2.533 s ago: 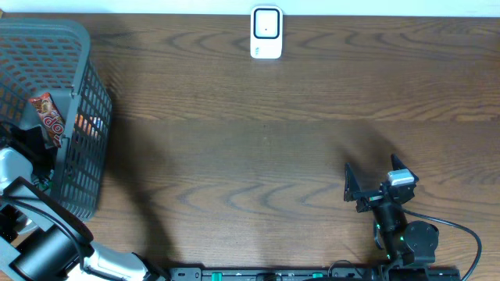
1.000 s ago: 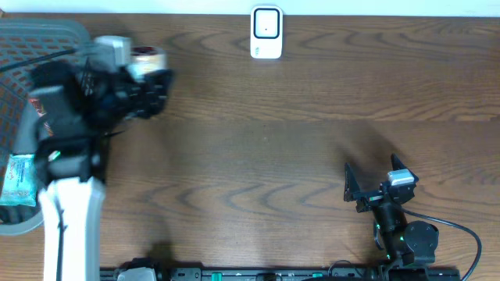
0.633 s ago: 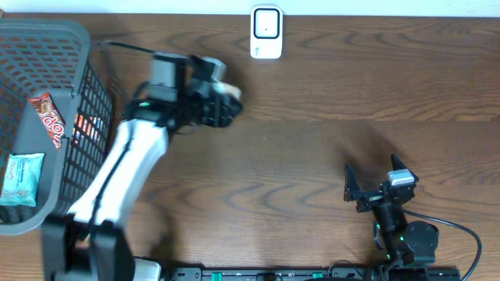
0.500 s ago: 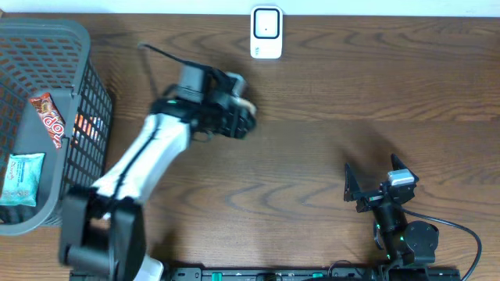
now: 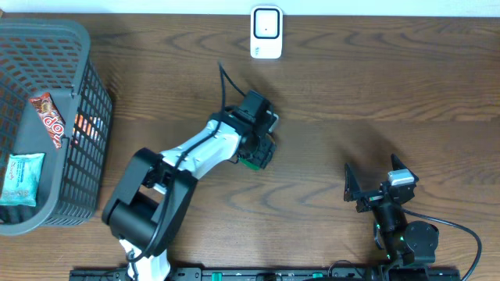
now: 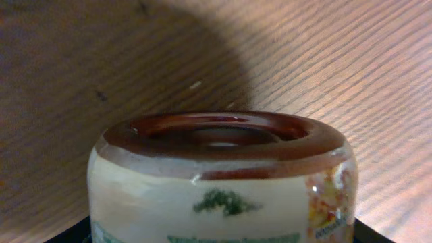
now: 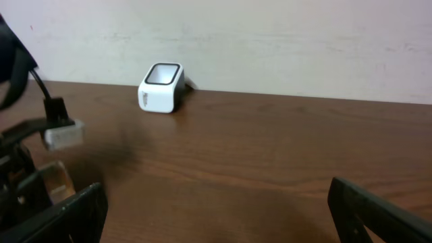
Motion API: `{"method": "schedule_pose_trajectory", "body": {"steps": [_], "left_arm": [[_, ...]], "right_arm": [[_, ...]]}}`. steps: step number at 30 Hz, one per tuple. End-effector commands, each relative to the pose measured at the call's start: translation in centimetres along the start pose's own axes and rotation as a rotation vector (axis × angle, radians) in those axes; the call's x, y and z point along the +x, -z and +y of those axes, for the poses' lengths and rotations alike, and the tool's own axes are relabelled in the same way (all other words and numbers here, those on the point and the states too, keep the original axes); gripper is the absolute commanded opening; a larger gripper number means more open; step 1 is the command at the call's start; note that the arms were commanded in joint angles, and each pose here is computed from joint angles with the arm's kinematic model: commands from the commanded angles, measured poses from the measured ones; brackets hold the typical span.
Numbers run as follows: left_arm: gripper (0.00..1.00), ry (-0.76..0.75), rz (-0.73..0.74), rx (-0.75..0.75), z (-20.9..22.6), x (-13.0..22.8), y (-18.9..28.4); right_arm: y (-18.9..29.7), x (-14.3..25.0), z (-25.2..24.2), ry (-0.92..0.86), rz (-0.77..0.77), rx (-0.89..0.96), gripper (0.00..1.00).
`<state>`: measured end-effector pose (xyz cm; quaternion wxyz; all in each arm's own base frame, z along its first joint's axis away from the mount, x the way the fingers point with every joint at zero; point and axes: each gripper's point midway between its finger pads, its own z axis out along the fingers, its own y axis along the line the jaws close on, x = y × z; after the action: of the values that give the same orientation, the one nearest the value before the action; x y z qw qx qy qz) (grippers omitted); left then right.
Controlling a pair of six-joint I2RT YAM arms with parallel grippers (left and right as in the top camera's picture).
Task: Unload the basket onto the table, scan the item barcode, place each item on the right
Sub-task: 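Lift the jar out and set it on the table center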
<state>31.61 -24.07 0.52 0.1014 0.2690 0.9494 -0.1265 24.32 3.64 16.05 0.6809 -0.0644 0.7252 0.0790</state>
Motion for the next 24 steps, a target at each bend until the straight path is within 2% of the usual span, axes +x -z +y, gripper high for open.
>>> {"method": "schedule_pose_trajectory", "body": {"steps": [1,3,5,6,9,12,16,19,22,24], "left_arm": [[0.66,-0.009,0.0,-0.062,0.5,-0.5,-0.6],[0.73,-0.011,-0.008,-0.061,0.4,-0.7,-0.5],[0.92,-0.01,-0.037,-0.061,0.5,-1.5,0.4],[0.98,-0.012,-0.085,-0.06,0.4,-2.8,1.9],[0.98,-0.023,-0.229,-0.056,-0.3,-6.4,7.0],[0.98,-0.051,-0.401,-0.06,-1.0,-9.7,14.9],[0.98,-0.059,-0.584,-0.115,-0.1,-10.9,25.4],[0.98,0.064,-0.714,-0.253,4.4,-9.5,33.3],[0.98,0.35,-0.822,-0.403,11.0,-5.9,39.3],[0.98,0.583,-0.867,-0.481,15.8,-2.1,42.1]], "right_arm": [[0.0,0.1,0.0,-0.013,0.0,0.001,0.99],[0.0,0.1,0.0,-0.013,0.0,0.001,0.99],[0.0,0.1,0.0,-0.013,0.0,0.001,0.99],[0.0,0.1,0.0,-0.013,0.0,0.001,0.99],[0.0,0.1,0.0,-0.013,0.0,0.001,0.99],[0.0,0.1,0.0,-0.013,0.0,0.001,0.99],[0.0,0.1,0.0,-0.013,0.0,0.001,0.99],[0.0,0.1,0.0,-0.013,0.0,0.001,0.99],[0.0,0.1,0.0,-0.013,0.0,0.001,0.99],[0.0,0.1,0.0,-0.013,0.0,0.001,0.99]]}}
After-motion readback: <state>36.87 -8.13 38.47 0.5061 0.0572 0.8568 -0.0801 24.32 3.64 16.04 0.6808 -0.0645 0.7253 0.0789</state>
